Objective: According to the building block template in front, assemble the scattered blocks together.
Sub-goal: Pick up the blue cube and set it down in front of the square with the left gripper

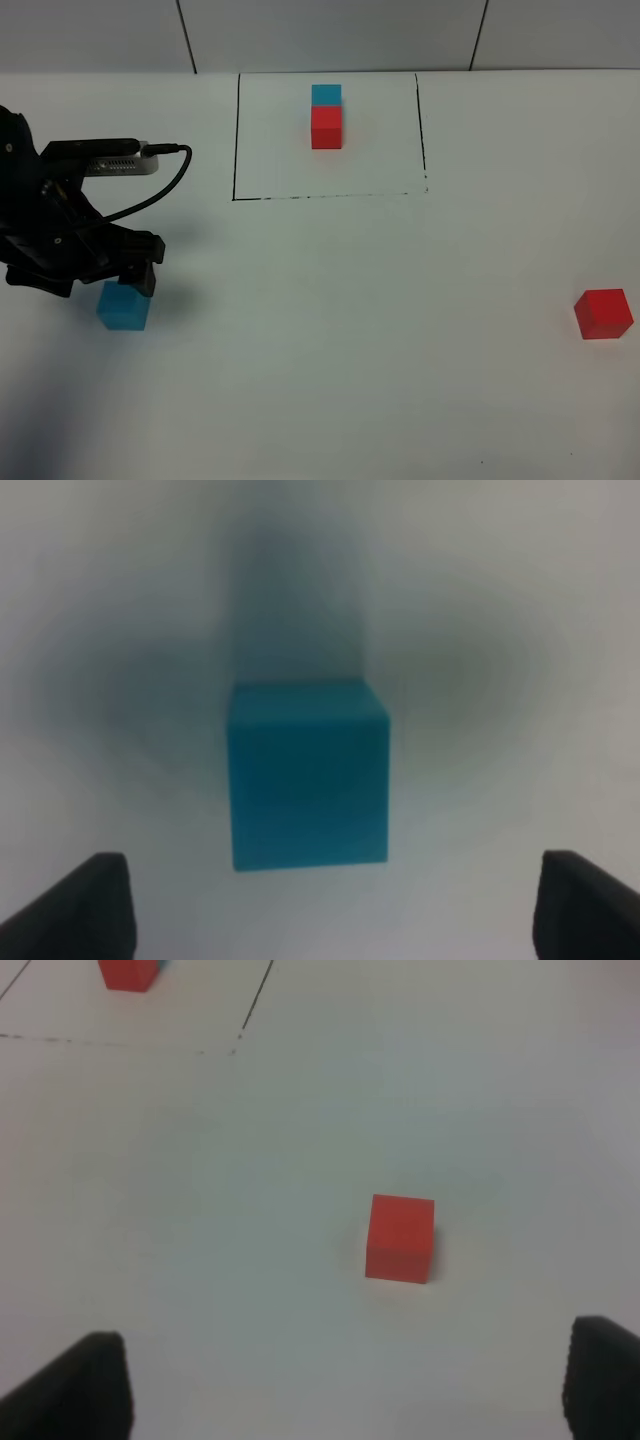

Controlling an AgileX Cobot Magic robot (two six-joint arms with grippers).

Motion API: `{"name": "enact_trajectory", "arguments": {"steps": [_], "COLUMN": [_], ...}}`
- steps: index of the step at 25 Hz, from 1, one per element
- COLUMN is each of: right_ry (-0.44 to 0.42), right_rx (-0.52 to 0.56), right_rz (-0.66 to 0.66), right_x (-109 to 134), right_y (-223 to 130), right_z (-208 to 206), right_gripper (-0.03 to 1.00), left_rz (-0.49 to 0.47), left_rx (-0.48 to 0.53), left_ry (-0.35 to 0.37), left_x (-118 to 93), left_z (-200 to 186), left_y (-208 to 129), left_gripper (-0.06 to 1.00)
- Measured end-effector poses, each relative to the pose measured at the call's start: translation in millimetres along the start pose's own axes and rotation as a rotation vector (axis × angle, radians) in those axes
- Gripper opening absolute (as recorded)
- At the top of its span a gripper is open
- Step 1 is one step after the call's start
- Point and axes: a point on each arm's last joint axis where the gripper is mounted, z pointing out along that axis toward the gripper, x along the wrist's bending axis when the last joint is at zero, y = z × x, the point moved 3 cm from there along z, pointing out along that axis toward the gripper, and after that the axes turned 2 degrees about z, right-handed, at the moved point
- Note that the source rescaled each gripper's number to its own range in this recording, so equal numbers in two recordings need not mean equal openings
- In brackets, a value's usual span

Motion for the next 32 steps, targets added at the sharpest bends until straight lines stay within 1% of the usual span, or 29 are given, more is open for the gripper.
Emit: {"name": "enact_trajectory", "arguments": {"steps": [6, 10, 15, 17, 18, 20, 22, 25, 26, 30, 32], "right_ry": [0.000, 0.000, 0.000, 0.000, 0.000, 0.000, 0.000, 0.000, 0.000, 0.000, 0.000], "right_rx": [0.000, 0.000, 0.000, 0.000, 0.000, 0.000, 0.000, 0.000, 0.000, 0.000, 0.000], "right_rz": [0.000, 0.000, 0.000, 0.000, 0.000, 0.000, 0.000, 0.000, 0.000, 0.000, 0.000], "right_x": [0, 0, 0, 0, 0, 0, 0, 0, 0, 0, 0], "right_y": [0, 0, 0, 0, 0, 0, 0, 0, 0, 0, 0], "right_z": [0, 0, 0, 0, 0, 0, 0, 0, 0, 0, 0], "right_gripper": [0.74, 0.74, 0.74, 0.74, 0.74, 0.74, 0.74, 0.74, 0.74, 0.74, 0.74], "left_rz": [-0.034, -0.039, -0.043, -0.043, -0.043, -0.043, -0.043, -0.045, -0.045, -0.044, -0.025], "left_rx": [0.042, 0.032, 0.046, 0.041, 0.035, 0.033, 0.034, 0.040, 0.042, 0.042, 0.045], "left_ry": [0.016, 0.018, 0.023, 0.024, 0.023, 0.023, 0.023, 0.024, 0.024, 0.024, 0.023], "left_x": [2, 3, 4, 4, 4, 4, 4, 4, 4, 4, 3], "left_z": [17, 26, 42, 45, 45, 45, 45, 45, 45, 45, 42], "left_y": [2, 6, 8, 10, 10, 11, 11, 10, 10, 10, 12], "left_gripper": [0.70, 0.70, 0.70, 0.68, 0.66, 0.54, 0.37, 0.02, 0.00, 0.00, 0.00]}}
